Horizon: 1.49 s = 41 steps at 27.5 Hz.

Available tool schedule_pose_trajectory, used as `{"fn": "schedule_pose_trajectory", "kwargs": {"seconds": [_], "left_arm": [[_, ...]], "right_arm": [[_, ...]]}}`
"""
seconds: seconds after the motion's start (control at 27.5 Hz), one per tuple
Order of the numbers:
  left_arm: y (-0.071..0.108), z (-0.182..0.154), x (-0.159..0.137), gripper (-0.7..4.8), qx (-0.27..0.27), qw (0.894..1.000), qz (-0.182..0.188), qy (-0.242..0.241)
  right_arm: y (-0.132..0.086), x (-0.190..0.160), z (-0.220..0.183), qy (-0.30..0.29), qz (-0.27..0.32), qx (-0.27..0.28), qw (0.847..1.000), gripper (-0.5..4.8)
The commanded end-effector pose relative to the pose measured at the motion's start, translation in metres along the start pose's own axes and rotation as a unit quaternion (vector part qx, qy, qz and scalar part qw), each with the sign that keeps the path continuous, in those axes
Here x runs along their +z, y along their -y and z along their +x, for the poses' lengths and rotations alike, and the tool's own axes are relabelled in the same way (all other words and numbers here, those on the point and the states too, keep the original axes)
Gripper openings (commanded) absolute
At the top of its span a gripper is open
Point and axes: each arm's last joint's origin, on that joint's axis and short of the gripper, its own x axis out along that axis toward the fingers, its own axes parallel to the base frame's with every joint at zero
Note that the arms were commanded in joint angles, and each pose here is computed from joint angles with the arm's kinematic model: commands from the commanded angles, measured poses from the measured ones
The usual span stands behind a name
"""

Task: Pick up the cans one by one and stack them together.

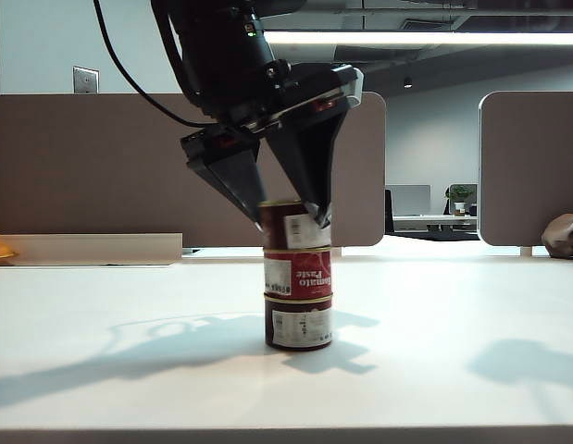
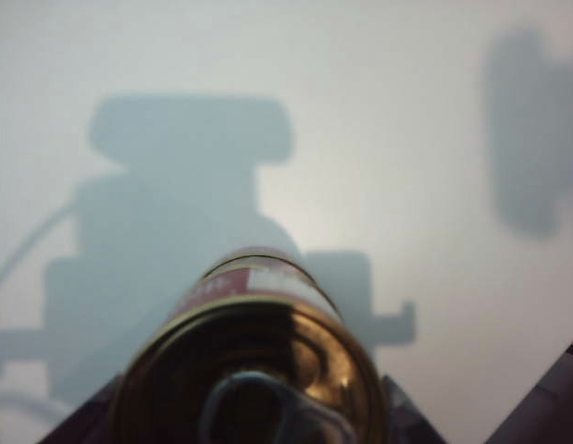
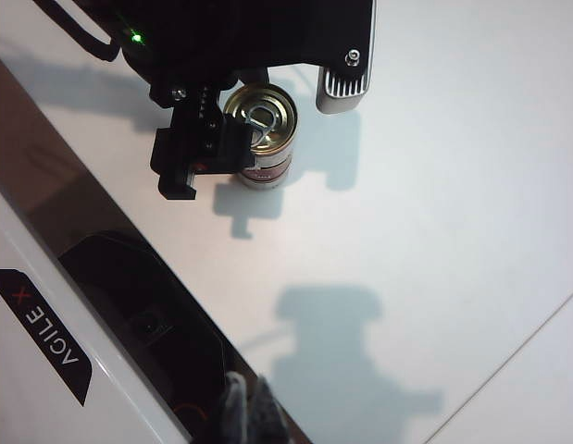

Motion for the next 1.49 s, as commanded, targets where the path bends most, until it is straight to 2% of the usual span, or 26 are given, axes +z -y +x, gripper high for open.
{"fn": "schedule_pose_trajectory", "kwargs": {"seconds": [0.04,0.33,0.47,0.51,0.55,0.62,0.65,0.69,0.8,1.02,1.13,1.16,1.27,1.38,1.42,1.46,1.49], "left_arm": [[0.001,-0.003,0.002,3.24,0.0,1.0,0.001,0.007],[0.001,-0.005,0.004,3.41,0.0,1.0,-0.002,0.012],[0.002,-0.031,0.022,3.35,0.007,0.999,0.0,0.035],[0.003,-0.036,0.024,3.22,0.007,0.999,0.0,0.037],[0.003,-0.041,0.026,2.79,0.007,0.999,0.0,0.038],[0.004,-0.052,0.029,0.65,0.005,0.999,0.004,0.033],[0.005,-0.058,0.03,-0.03,0.003,1.0,0.006,0.03],[0.005,-0.063,0.031,-0.06,0.003,1.0,0.007,0.03],[0.011,-0.079,0.031,-0.06,0.001,0.999,0.013,0.046],[0.022,-0.125,0.024,-0.06,-0.004,0.992,0.014,0.123],[0.033,-0.161,0.017,-0.06,0.025,0.98,0.015,0.195],[0.04,-0.18,0.011,-0.06,0.052,0.97,0.015,0.235],[0.051,-0.205,0.003,-0.06,0.093,0.952,0.004,0.292],[0.07,-0.225,-0.005,-0.06,0.116,0.93,-0.006,0.35],[0.073,-0.225,-0.005,-0.06,0.117,0.927,0.0,0.355],[0.077,-0.225,-0.004,-0.06,0.115,0.926,0.015,0.359],[0.08,-0.224,-0.003,-0.06,0.11,0.924,0.046,0.362]], "right_arm": [[0.0,0.0,-0.003,0.007,0.001,-0.001,1.0,0.23],[0.0,0.0,-0.003,0.007,0.001,-0.003,1.0,0.23],[0.0,0.0,-0.003,0.007,0.001,-0.003,1.0,0.23],[0.0,0.0,-0.003,0.007,0.001,-0.003,1.0,0.22],[0.0,-0.001,-0.004,0.008,0.001,-0.003,1.0,0.22],[0.0,-0.001,-0.006,0.013,0.0,-0.004,1.0,0.21],[0.0,-0.003,-0.008,0.018,-0.004,-0.005,1.0,0.07],[-0.001,-0.003,-0.01,0.024,-0.005,-0.006,1.0,-0.09],[-0.001,-0.008,-0.021,0.054,-0.006,-0.011,0.998,-0.08],[-0.002,-0.026,-0.054,0.127,-0.001,-0.069,0.99,-0.08],[-0.004,-0.039,-0.078,0.193,0.004,-0.084,0.978,-0.08],[-0.006,-0.049,-0.092,0.235,0.008,-0.09,0.968,-0.08],[-0.008,-0.063,-0.107,0.29,0.035,-0.097,0.952,-0.09],[-0.008,-0.081,-0.106,0.302,0.067,-0.135,0.941,-0.09],[-0.008,-0.084,-0.104,0.298,0.071,-0.141,0.941,-0.08],[-0.008,-0.086,-0.1,0.295,0.072,-0.141,0.942,-0.08],[-0.009,-0.087,-0.095,0.293,0.071,-0.14,0.943,-0.08]]}}
